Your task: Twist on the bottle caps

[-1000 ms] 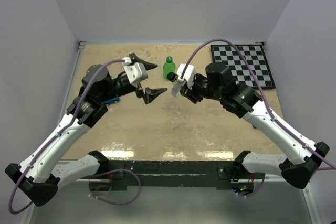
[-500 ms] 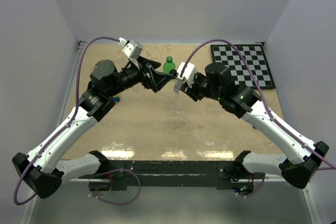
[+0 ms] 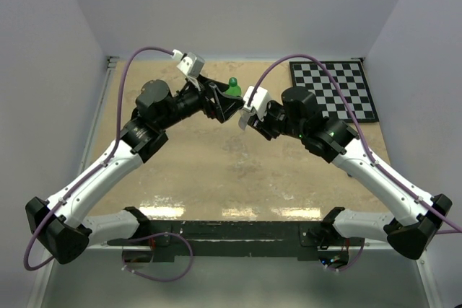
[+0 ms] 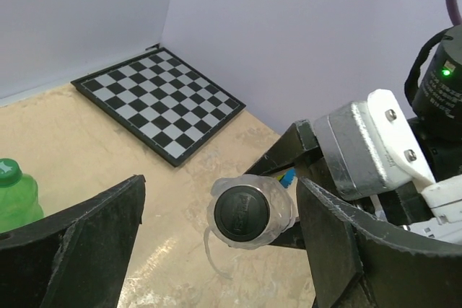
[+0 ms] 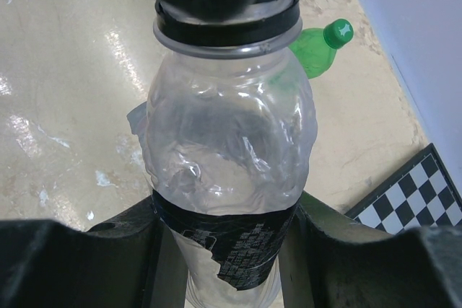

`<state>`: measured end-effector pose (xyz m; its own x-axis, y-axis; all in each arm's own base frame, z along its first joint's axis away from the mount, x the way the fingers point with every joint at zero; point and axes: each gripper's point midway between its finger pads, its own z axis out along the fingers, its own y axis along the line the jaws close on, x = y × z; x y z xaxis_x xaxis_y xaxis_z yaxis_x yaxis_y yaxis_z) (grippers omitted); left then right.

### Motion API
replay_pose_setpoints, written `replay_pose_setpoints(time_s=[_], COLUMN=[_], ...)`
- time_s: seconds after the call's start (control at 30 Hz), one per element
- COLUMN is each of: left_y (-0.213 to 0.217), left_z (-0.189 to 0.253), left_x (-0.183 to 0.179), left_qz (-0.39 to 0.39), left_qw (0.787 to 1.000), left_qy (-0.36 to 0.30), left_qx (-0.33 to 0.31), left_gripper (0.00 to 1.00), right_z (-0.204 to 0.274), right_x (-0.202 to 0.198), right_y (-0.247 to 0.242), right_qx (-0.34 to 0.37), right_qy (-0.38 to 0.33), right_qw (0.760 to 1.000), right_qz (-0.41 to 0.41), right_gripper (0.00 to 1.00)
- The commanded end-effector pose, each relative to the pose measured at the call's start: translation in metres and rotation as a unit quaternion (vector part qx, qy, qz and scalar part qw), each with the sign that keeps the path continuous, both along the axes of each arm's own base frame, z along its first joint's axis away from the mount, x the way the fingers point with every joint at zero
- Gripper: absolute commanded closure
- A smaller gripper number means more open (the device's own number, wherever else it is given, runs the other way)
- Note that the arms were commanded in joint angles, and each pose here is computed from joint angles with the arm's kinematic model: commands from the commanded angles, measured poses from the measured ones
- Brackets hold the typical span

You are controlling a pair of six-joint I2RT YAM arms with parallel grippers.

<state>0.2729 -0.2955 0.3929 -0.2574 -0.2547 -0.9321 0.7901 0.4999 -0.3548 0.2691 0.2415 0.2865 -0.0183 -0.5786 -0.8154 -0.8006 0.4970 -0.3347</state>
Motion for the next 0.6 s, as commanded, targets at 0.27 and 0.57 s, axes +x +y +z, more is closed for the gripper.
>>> replay_pose_setpoints(time_s=[0.27,0.57], left_y=[0.01,0.03], left_z=[-0.006,-0.027], left_x=[0.007,0.004], left_qz=[0.036,0.073], left_qw=[0.999,0.996], left_qy=[-0.026,-0.019], left_qx=[0.023,0.052], left_gripper=[0.11,0.11], right_z=[0.029,0.034], right_x=[0.001,-0.003], right_y=[0.0,0.002], right_qx=[0.038,0.047], right_qy=[-0.034,-0.037], right_qw=[0.999,0.998], right_qz=[-0.005,0.004], right_gripper=[1.0,1.0])
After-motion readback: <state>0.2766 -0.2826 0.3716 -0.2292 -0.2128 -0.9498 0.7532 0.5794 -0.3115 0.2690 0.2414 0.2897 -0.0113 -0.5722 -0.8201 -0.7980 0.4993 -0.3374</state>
